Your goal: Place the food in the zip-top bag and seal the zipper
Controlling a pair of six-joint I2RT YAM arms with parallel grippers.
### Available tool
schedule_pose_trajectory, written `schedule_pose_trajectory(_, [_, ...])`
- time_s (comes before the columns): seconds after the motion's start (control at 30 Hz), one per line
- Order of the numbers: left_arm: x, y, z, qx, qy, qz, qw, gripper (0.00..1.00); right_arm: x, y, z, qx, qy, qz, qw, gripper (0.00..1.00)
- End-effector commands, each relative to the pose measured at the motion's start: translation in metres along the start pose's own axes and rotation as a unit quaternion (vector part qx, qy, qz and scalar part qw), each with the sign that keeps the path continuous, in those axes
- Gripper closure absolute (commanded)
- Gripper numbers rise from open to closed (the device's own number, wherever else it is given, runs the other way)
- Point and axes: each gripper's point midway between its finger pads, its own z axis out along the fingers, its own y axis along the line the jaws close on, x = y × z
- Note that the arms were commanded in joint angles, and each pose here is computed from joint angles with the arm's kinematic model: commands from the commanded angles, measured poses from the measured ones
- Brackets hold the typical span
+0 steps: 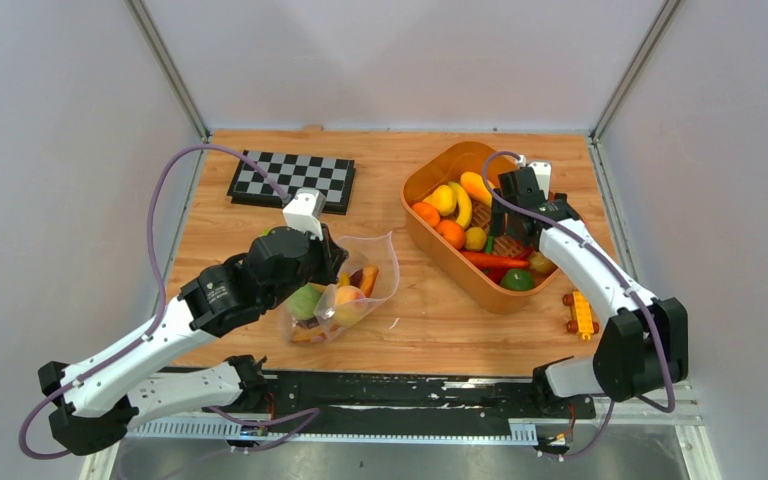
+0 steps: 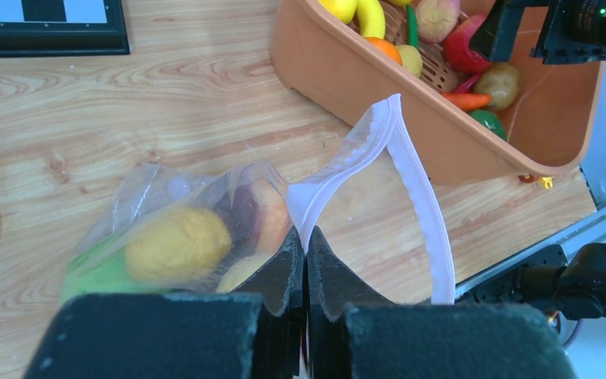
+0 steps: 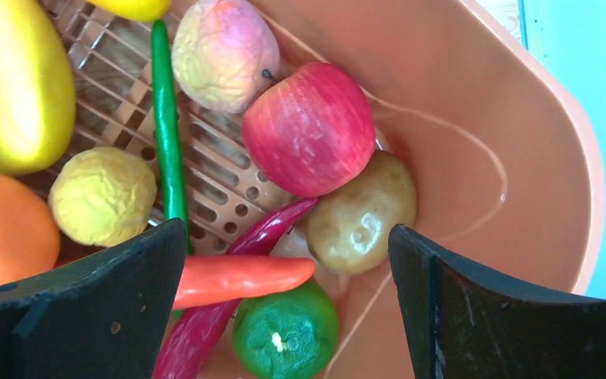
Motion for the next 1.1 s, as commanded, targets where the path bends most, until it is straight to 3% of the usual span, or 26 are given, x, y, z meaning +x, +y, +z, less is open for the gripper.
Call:
schedule_pose_trajectory(0.0, [-0.015, -0.005, -0.007, 0.013, -0.028, -0.022, 0.999, 0.96, -0.013, -0.011, 0.017, 0.021, -0.013, 0.009, 1.0, 0.0])
schedule_pose_trajectory(0.4, [-0.015, -0.004, -0.007, 0.012, -0.031, -0.023, 0.999, 0.96, -0.005, -0.011, 0.058, 0.024, -0.009, -0.03, 0.999, 0.05])
schedule_pose_trajectory(0.77, [-0.012, -0.004, -0.006, 0.014, -0.028, -0.025, 0.999, 0.96, 0.005, -0.006, 0.084, -0.019, -0.011, -0.017, 1.0, 0.06])
schedule_pose_trajectory(0.87, [-0.013, -0.003, -0.006, 0.012, -0.028, -0.023, 0.999, 0.96, 0.008, 0.003, 0.085, -0.045, -0.011, -0.023, 0.999, 0.17])
schedule_pose_trajectory(0.97, [-0.014, -0.003, -0.006, 0.01, -0.029, -0.023, 0.999, 0.96, 0.005, 0.006, 0.079, -0.06, -0.021, -0.02, 0.998, 0.34])
schedule_pose_trajectory(1.07, [-0.012, -0.004, -0.004, 0.012, -0.025, -0.021, 0.999, 0.96, -0.002, 0.01, 0.066, -0.086, -0.042, -0.011, 0.995, 0.4])
